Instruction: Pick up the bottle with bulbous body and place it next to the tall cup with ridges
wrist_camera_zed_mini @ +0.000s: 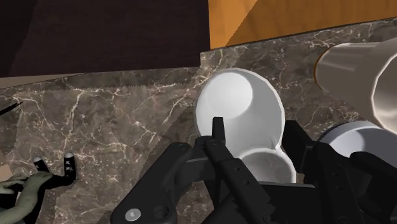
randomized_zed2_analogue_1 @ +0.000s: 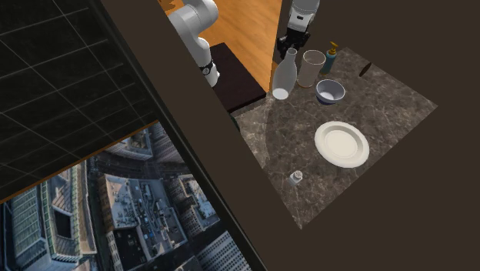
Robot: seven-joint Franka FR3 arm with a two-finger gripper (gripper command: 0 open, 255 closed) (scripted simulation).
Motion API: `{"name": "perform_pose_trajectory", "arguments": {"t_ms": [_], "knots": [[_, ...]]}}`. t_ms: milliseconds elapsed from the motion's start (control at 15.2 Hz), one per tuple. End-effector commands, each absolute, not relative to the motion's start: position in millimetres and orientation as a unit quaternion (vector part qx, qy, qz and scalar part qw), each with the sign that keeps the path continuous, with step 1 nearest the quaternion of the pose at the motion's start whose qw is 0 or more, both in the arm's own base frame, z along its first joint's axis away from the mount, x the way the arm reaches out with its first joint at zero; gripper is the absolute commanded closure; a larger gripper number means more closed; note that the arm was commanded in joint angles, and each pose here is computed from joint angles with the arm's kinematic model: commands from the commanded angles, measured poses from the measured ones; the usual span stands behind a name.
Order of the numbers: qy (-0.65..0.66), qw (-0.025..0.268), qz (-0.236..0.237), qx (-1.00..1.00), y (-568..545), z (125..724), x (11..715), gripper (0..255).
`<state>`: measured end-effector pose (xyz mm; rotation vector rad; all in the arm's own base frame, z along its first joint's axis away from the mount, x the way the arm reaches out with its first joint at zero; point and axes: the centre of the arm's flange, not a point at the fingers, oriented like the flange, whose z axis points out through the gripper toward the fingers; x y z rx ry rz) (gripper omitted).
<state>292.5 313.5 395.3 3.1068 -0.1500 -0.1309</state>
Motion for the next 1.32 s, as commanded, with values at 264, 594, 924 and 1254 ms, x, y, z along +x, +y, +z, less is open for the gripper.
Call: {"name": "perform_pose_trajectory", "arguments": {"t_ms": [264,594,924,1254], "knots": [[-0.048,0.014,-0.042,0.998,313.9,365.5,291.7,255],[-0.048,0.014,-0.042,0.998,313.9,365.5,291.7,255],[-0.048,0.014,-0.042,0.998,313.8,365.5,291.7,0],[-0.048,0.014,-0.042,0.998,314.2,378.7,292.9,0]]}}
